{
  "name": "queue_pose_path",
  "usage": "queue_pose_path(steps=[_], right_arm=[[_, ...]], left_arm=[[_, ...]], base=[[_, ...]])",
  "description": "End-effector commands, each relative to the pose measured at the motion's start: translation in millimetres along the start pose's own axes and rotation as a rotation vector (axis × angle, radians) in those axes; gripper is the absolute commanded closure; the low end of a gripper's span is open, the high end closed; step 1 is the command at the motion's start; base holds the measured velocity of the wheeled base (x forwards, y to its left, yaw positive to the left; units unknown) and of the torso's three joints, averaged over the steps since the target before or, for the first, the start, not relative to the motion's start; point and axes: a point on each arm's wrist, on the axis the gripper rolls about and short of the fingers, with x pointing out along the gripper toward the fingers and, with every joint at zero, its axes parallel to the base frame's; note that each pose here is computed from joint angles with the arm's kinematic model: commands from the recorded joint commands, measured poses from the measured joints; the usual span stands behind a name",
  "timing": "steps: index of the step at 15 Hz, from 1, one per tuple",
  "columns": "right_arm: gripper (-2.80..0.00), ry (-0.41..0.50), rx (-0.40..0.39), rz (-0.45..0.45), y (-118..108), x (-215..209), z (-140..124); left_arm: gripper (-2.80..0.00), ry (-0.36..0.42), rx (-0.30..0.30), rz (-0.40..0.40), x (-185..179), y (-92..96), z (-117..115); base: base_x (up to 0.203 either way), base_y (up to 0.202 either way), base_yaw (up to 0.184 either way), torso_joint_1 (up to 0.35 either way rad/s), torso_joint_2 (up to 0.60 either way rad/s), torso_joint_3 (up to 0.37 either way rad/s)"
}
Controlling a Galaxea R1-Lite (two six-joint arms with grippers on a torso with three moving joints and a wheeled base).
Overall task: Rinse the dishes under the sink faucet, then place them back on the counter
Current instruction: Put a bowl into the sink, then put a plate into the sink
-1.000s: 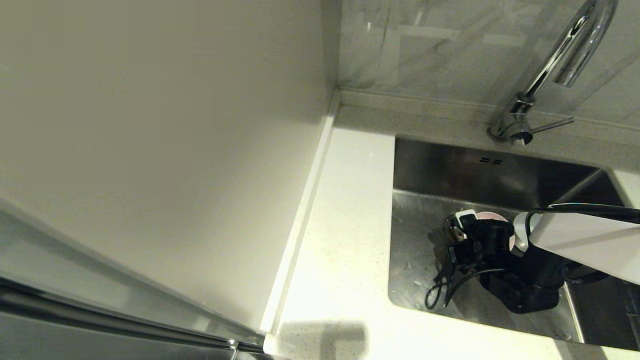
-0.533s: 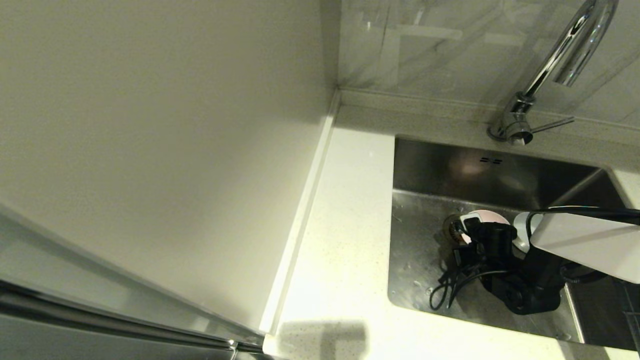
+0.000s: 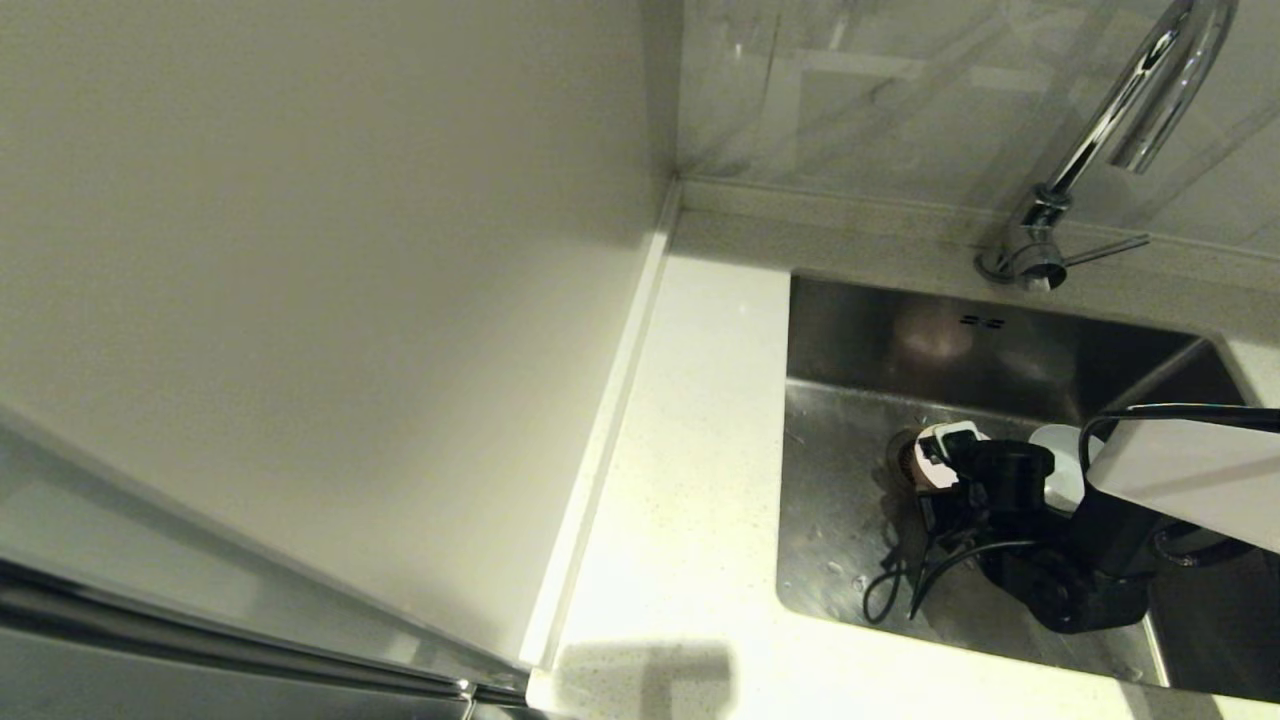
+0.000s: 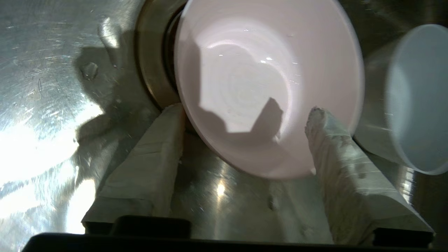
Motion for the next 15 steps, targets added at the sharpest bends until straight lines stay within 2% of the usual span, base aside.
queue_pose_path(steps=[1,3,5,8,10,12,15], right_arm=[[-2.80,-0.038,0.023,-0.027,-18.8,-19.3,16.9],[-2.80,-0.062,0.043,-0.055,-38.6,-40.7,28.2],[-2.80,-0.111,0.078,-0.104,-67.7,-70.5,44.3],[-2.80,-0.221,0.130,-0.263,-134.6,-131.3,68.5],[-2.80,-0.260,0.139,-0.396,-178.6,-179.1,76.2],[-2.80,-0.195,0.134,-0.497,-207.5,-222.3,71.0],[-2.80,0.173,0.138,-0.628,-238.5,-260.4,40.6]], left_arm=[[0.00,0.003,0.000,-0.001,0.2,0.0,-0.8],[0.00,0.003,0.000,0.002,0.2,0.0,-0.8],[0.00,0.003,0.000,-0.001,0.2,0.0,-0.8],[0.00,0.001,0.000,0.000,0.1,0.0,-0.4],[0.00,0.003,0.000,0.001,0.2,0.0,-0.8],[0.00,0.003,0.000,0.000,0.2,0.0,-0.8],[0.00,0.003,0.000,0.001,0.2,0.0,-0.8]], base=[[0.000,0.000,0.000,0.000,0.00,0.000],[0.000,0.000,0.000,0.000,0.00,0.000],[0.000,0.000,0.000,0.000,0.00,0.000],[0.000,0.000,0.000,0.000,0.00,0.000],[0.000,0.000,0.000,0.000,0.00,0.000],[0.000,0.000,0.000,0.000,0.00,0.000],[0.000,0.000,0.000,0.000,0.00,0.000]])
